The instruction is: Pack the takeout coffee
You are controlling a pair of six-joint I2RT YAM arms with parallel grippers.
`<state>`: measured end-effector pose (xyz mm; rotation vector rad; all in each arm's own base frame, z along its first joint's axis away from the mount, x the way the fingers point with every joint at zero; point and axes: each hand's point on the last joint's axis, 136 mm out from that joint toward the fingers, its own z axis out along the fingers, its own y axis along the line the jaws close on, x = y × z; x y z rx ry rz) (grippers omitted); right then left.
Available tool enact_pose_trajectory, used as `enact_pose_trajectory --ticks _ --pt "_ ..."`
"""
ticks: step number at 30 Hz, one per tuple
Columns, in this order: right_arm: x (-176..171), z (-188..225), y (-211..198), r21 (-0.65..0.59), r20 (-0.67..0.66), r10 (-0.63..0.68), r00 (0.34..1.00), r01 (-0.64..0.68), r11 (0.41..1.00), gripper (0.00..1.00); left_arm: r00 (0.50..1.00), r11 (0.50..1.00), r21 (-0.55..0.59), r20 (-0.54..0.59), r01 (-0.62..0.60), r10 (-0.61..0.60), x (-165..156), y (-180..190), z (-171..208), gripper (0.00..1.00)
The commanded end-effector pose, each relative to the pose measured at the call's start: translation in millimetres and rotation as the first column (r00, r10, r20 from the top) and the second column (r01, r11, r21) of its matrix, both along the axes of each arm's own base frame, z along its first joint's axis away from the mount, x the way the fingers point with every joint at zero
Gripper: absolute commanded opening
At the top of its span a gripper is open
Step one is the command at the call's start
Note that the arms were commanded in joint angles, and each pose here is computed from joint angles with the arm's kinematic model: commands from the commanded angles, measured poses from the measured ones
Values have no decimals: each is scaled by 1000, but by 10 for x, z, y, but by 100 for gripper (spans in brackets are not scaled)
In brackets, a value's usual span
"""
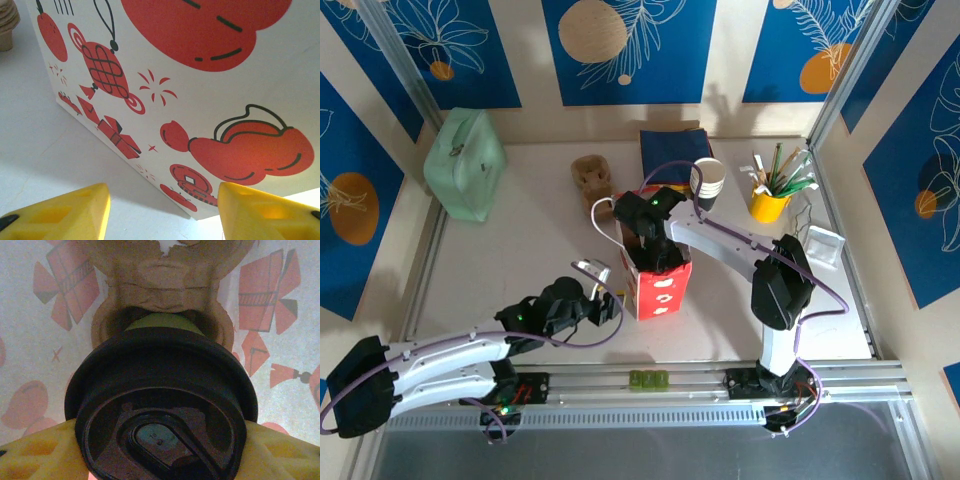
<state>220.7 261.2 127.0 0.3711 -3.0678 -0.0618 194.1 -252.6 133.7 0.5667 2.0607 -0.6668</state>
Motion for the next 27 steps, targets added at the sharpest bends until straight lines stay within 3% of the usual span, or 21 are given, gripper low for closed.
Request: enact_pose_trajectory --ticks 1,18,27 --pt "-68 -315 20 -40 -77 -11 997 8 999 62 1000 1000 13 -2 -9 9 -28 45 -41 59" --pt "-62 -262 54 -35 -66 -3 998 1 999 62 1000 1000 11 -2 -17 17 -42 88 -40 59" --pt "-58 -56 78 -26 -35 13 999 -14 1000 68 1000 1000 11 -4 -22 22 -41 97 -74 59"
